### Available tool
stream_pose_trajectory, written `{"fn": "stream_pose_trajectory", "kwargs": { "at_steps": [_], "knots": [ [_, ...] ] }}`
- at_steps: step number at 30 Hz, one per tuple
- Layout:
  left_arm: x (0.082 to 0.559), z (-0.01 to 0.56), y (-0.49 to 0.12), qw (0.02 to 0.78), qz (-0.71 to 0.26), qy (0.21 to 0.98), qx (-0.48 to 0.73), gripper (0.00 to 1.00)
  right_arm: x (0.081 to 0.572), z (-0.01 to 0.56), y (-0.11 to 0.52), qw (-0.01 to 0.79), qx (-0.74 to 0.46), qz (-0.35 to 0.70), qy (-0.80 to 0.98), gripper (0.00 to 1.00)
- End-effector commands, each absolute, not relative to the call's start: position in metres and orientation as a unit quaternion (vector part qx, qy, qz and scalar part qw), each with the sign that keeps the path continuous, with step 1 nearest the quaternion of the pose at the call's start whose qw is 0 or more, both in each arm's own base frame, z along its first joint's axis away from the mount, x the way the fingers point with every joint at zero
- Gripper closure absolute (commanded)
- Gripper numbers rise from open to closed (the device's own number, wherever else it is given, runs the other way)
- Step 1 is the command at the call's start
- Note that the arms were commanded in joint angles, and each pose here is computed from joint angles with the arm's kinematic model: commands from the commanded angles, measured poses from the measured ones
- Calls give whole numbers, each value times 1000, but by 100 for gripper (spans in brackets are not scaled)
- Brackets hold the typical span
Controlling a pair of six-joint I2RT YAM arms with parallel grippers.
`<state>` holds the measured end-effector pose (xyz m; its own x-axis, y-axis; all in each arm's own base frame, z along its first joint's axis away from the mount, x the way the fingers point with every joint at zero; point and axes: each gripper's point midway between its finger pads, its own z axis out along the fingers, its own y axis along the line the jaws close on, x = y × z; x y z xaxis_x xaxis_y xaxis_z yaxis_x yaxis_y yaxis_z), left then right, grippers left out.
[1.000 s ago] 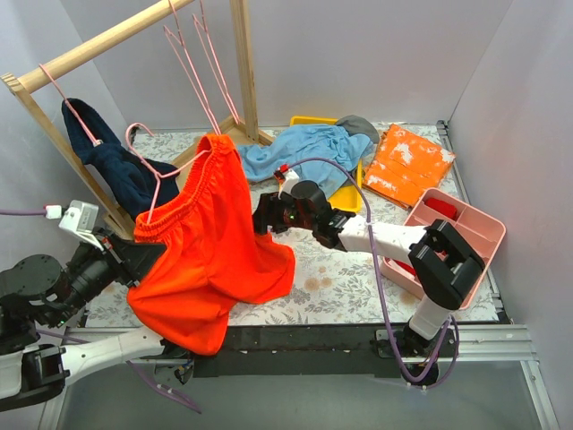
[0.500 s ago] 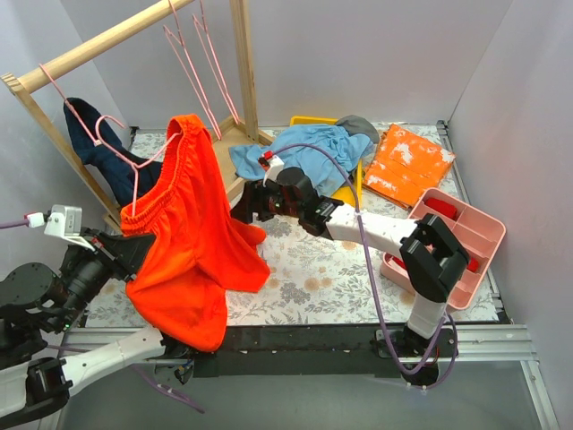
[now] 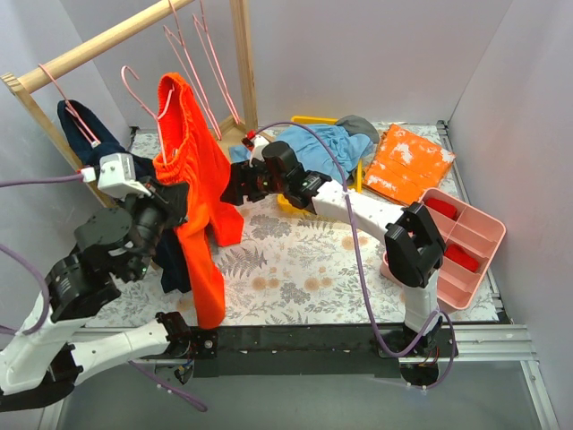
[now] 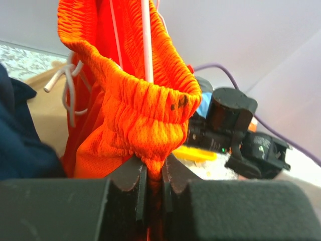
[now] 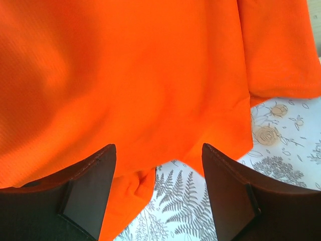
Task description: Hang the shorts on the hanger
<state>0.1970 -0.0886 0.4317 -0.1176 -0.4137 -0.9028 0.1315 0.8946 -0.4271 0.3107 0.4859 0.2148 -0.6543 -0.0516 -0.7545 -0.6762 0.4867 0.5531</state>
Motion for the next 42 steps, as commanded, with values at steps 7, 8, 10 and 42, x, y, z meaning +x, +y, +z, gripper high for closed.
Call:
{"fn": "stream_pose_trajectory", "kwargs": {
  "at_steps": [7,8,10,42],
  "knots": [
    [238,471,-78,717,-113,657,-203,100,299,219,469,332,-264,441,791,24],
    [239,471,-72,720,-96,653,-214,100,297,221,467,332,-267,441,790,24],
    [244,474,-71,731,-64,647,-208,100,293,218,463,327,-268,438,793,24],
    [349,468,-5,718,52,643,-260,100,254,222,398,330,-286,387,812,24]
  ]
}}
